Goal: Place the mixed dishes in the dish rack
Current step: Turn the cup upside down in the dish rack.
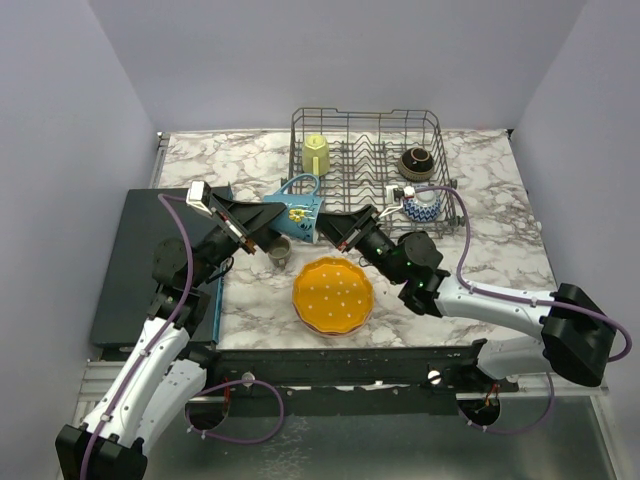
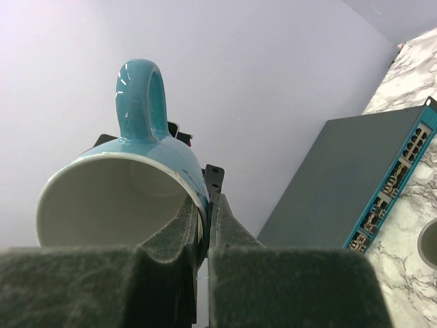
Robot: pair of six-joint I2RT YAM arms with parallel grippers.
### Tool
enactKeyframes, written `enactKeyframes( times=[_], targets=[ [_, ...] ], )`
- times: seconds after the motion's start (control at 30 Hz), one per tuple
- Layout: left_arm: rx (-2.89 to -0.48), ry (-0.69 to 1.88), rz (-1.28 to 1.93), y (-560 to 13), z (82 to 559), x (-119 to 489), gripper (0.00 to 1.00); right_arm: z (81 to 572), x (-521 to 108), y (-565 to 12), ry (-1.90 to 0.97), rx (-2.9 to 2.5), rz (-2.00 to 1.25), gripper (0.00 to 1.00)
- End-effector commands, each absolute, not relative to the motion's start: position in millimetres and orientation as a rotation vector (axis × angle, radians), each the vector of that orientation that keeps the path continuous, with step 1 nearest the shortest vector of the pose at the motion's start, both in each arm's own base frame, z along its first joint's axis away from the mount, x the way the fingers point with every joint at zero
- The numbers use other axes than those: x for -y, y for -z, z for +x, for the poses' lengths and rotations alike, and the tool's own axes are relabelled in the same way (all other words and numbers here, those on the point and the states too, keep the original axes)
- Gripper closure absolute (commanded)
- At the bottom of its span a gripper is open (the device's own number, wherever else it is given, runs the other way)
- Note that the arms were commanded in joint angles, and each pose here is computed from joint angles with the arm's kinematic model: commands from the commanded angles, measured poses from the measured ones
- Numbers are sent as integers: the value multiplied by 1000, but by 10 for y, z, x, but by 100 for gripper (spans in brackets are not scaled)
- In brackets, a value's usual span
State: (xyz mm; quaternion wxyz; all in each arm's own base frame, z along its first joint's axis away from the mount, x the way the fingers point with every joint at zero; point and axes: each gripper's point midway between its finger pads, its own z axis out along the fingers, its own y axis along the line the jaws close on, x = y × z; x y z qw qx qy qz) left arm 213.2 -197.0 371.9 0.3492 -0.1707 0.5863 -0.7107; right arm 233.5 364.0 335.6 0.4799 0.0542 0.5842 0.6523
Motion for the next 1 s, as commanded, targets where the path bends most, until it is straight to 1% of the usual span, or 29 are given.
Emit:
enactKeyframes(
  times=[0.0,0.47,0.6,0.7,0.8,0.87,0.97],
  targets=[
    [-1461,1881,-386,-3867,2056,1964,8,2270,-3657,-3604,-1652,-1340,100,99],
    [-1464,1869,-383,-3836,2097,1975,19,2213,-3643,-3491,-1639,-1355,61,99],
    [-1466,1867,-379,-3826,2106,1981,28,2207,-3625,-3475,-1632,-1361,58,99],
    [-1466,1866,-373,-3830,2113,1986,37,2201,-3623,-3457,-1631,-1366,57,99],
    [-1466,1866,-368,-3830,2111,1990,43,2197,-3612,-3446,-1628,-1371,59,99],
    [-1469,1865,-365,-3820,2110,1994,46,2193,-3603,-3432,-1626,-1376,58,92],
    [-1471,1859,-362,-3805,2114,1993,50,2187,-3575,-3421,-1616,-1388,65,76]
  ],
)
